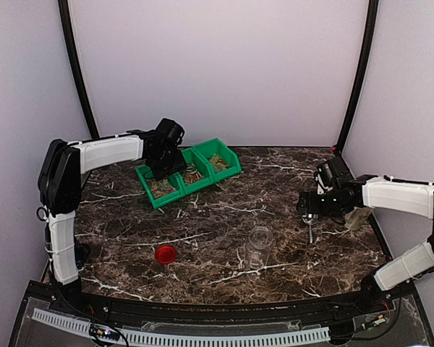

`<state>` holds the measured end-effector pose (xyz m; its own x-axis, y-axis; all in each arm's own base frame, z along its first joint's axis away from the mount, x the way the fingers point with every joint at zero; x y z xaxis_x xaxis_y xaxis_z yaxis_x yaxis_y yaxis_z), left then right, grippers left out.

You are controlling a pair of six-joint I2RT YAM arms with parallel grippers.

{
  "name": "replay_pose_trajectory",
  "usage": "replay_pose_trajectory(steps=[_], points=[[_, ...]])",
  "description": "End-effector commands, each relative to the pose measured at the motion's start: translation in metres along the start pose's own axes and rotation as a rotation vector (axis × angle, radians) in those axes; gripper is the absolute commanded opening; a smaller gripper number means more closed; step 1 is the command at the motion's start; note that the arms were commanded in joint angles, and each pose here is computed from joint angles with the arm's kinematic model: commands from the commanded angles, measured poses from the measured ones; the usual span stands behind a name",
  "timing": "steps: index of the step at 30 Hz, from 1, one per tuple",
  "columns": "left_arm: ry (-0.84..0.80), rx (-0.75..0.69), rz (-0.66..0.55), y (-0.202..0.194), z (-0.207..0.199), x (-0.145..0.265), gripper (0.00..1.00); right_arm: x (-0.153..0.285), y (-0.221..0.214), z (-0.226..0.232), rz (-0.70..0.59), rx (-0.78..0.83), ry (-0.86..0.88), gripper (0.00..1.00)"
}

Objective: Pack the candies
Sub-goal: Move the storage box to the center of the board, then pick up the spatula from the center of the board.

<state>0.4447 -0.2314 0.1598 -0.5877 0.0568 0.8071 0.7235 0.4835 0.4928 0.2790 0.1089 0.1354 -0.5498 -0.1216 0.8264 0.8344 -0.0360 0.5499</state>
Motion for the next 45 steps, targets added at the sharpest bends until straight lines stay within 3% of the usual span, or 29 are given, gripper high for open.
replay_pose_trajectory(steps=[1,19,45], points=[[-0.056,-0.024,-0.103,0.013,-0.002,0.051,0.70,-0.015,-0.001,0.003,0.007,-0.004,-0.021,0.98],[-0.057,-0.067,-0.164,0.007,0.014,0.068,0.70,-0.040,0.000,0.005,0.025,0.000,-0.052,0.99],[-0.096,-0.074,-0.151,-0.005,0.014,0.074,0.71,-0.039,0.006,0.009,0.008,0.015,-0.051,0.66]])
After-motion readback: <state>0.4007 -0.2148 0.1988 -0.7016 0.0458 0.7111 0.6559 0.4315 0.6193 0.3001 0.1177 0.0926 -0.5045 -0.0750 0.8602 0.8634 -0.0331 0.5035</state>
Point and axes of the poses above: each gripper's point midway between its finger pads, its own x axis back along the fingers, its own z axis along the line the jaws close on, y = z × x, the point moved 6 cm from there along x, back along the fingers, and after that the axes turned 3 degrees about x, right-handed, at the moved point
